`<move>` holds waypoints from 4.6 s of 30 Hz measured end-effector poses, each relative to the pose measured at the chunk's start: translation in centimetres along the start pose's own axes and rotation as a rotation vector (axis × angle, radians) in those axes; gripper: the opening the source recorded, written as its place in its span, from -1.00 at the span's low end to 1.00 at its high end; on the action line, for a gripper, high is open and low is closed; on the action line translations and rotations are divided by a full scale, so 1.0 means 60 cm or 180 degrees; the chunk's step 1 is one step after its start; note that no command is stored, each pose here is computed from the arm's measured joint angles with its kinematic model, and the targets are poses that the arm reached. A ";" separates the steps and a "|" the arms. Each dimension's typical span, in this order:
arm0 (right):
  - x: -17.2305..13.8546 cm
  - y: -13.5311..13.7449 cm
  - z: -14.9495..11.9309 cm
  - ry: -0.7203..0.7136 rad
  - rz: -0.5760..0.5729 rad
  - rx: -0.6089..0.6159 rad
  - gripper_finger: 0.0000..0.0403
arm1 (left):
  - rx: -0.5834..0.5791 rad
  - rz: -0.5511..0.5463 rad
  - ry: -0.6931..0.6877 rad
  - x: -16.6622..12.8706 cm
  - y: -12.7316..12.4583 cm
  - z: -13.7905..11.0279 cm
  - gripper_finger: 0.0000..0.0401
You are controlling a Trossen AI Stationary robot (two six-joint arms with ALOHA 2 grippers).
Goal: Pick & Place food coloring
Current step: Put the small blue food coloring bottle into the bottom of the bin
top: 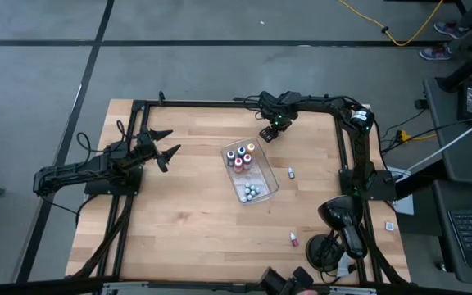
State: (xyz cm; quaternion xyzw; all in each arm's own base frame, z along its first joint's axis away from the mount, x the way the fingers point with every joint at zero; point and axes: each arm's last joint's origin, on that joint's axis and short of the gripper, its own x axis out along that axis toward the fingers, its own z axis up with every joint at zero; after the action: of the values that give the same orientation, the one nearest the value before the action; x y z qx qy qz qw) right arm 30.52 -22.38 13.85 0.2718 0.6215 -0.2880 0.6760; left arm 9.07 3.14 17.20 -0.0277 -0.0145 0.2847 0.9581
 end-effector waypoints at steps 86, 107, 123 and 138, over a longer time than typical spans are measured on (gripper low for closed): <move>-0.396 0.374 -0.167 -0.2293 0.1698 -0.1752 -0.72 | 0.0272 -0.1915 0.1324 0.174 -0.191 0.322 0.59; -0.398 0.382 -0.175 -0.2296 0.1781 -0.1904 -0.70 | 0.0223 -0.1769 0.1497 0.206 -0.227 0.297 0.10; -0.398 0.383 -0.177 -0.2293 0.1783 -0.1910 -0.69 | 0.0187 -0.1905 0.1528 0.205 -0.228 0.297 -0.71; -0.406 0.343 -0.201 -0.1970 0.1222 -0.1904 -0.05 | 0.0135 -0.1913 0.1517 0.205 -0.229 0.297 -0.70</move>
State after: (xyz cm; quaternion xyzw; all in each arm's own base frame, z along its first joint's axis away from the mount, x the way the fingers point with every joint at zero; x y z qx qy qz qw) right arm 35.77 1.75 37.34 0.0765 0.3850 -0.0336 0.9191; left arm 26.08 -0.86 36.01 -0.0678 0.2070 -0.0232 0.9757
